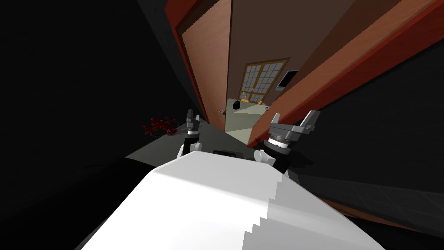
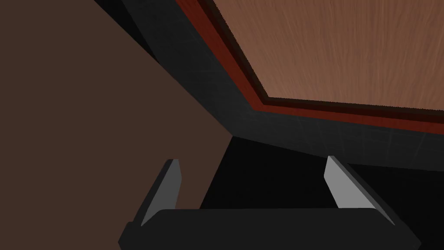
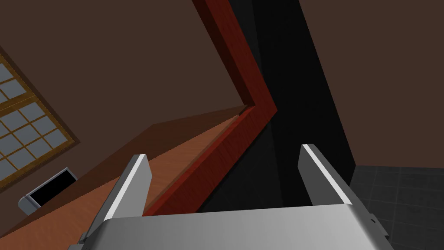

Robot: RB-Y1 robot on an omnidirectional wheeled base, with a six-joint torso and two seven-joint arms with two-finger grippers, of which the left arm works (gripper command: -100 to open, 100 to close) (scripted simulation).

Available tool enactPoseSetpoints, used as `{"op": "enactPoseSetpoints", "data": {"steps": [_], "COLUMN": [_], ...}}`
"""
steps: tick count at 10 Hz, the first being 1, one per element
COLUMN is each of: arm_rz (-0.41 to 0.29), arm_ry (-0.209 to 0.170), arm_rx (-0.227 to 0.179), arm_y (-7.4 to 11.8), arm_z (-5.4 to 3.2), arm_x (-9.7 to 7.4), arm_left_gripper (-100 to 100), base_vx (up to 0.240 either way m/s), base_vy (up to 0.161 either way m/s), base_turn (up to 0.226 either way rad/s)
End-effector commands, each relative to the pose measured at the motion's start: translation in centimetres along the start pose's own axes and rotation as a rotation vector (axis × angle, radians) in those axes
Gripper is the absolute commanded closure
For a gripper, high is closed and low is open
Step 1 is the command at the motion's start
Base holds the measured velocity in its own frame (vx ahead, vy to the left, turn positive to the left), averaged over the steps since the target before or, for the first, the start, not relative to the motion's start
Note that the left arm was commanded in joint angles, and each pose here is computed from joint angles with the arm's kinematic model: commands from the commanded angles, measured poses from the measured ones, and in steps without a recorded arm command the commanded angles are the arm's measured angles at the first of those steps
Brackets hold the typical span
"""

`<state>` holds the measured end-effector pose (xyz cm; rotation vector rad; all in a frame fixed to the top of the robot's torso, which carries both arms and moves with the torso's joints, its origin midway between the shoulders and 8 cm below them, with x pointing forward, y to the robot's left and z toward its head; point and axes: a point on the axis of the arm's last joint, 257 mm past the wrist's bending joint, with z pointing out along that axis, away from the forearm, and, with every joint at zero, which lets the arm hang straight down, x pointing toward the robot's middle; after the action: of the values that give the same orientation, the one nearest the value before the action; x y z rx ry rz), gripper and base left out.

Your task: Push the door open

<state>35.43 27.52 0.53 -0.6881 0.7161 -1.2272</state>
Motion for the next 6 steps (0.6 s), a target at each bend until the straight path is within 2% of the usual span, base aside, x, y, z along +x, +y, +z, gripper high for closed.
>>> {"op": "enactPoseSetpoints", "data": {"steps": [1,6], "arm_rz": [-0.009,-0.035], "arm_ry": [0.012,0.044], "arm_rx": [-0.016,-0.061], "arm_y": [1.2,4.4], "arm_z": [-0.22,-0.95], "arm_x": [0.5,1.9], "arm_left_gripper": [-100,-100], "base_vx": [0.136,0.104], "base_vy": [0.082,0.024], "base_turn": [-0.022,-0.047]}}
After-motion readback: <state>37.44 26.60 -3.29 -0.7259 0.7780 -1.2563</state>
